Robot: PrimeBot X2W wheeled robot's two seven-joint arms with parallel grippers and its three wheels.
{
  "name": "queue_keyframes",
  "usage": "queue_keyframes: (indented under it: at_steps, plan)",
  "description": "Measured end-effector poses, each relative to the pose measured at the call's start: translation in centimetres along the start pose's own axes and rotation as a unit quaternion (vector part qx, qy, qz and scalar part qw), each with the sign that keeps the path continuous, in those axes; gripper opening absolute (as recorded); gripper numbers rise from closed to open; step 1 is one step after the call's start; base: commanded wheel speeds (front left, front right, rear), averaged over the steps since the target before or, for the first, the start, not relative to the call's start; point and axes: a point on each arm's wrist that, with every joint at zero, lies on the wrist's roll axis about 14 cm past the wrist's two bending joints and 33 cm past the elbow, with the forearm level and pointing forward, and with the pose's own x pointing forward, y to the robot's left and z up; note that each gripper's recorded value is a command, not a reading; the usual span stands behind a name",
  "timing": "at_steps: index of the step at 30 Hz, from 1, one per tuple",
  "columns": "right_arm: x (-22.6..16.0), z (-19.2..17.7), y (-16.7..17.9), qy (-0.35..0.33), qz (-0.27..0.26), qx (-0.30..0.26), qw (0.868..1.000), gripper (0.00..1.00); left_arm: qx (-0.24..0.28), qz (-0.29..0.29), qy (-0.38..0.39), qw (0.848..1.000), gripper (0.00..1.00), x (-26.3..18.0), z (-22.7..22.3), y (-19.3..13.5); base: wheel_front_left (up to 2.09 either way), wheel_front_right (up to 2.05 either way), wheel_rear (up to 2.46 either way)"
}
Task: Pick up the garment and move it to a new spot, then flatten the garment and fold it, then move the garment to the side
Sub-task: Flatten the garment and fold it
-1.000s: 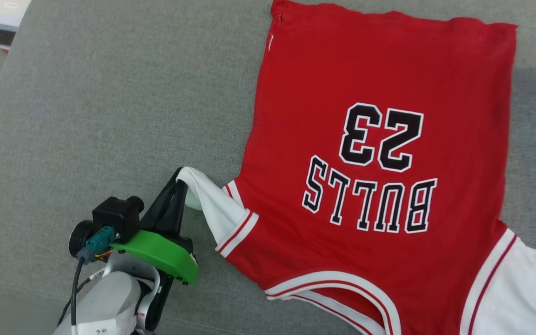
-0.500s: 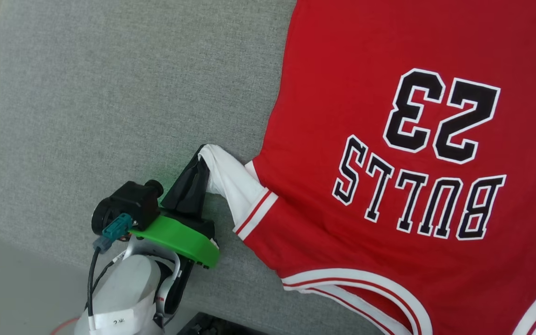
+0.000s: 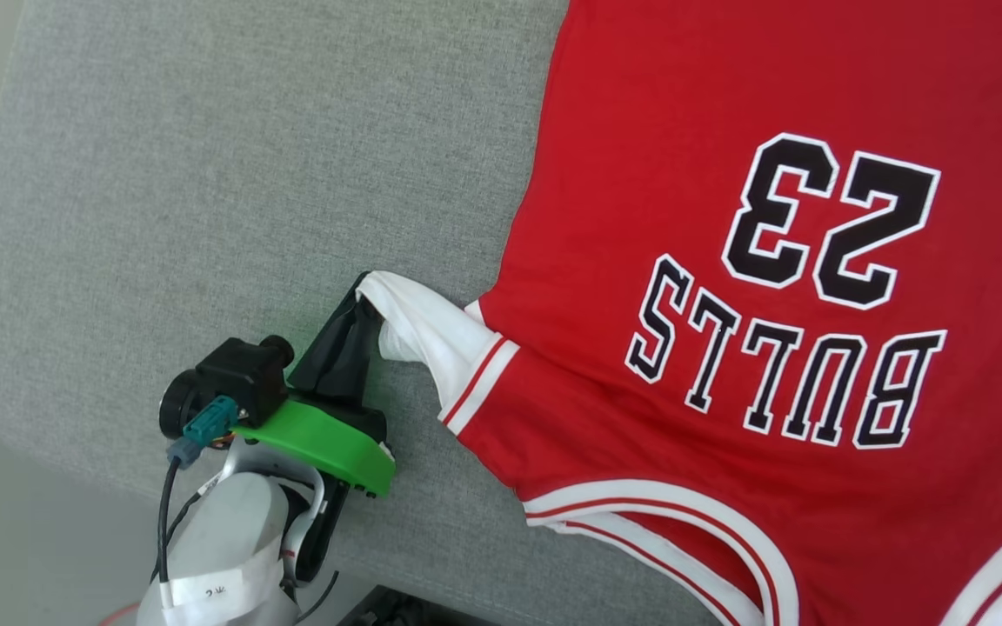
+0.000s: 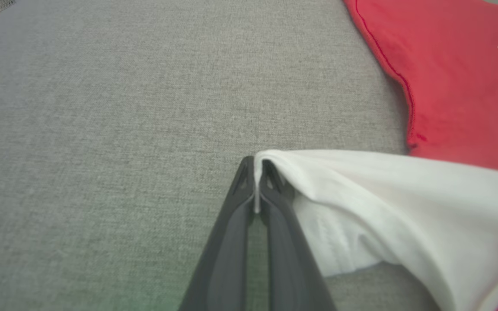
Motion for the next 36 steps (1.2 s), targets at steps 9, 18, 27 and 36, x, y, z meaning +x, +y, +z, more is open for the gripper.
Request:
queue_keyframes:
  at_steps: [9, 18, 27, 36]
  plan:
    - [-3.7, 0.1, 0.8, -0.052, -0.002, -0.015, 0.999, 0.00, -0.016, 0.017, -0.021, 1.000, 0.00, -1.5, 1.2, 0.8, 0.00, 0.00, 0.00]
    - [-10.3, -1.7, -0.4, -0.108, -0.019, -0.029, 0.994, 0.00, -0.028, 0.027, -0.042, 0.998, 0.00, -4.2, 2.0, 1.2, 0.00, 0.00, 0.00]
    - [-15.4, -10.6, -1.2, -0.103, -0.019, -0.017, 0.994, 0.00, -0.036, 0.033, -0.051, 0.998, 0.00, -6.8, 1.9, 1.2, 0.00, 0.00, 0.00]
    - [-17.9, -23.5, -1.2, -0.046, -0.015, 0.062, 0.997, 0.00, -0.031, 0.016, -0.062, 0.997, 0.00, -7.7, 2.2, 0.3, 0.00, 0.00, 0.00]
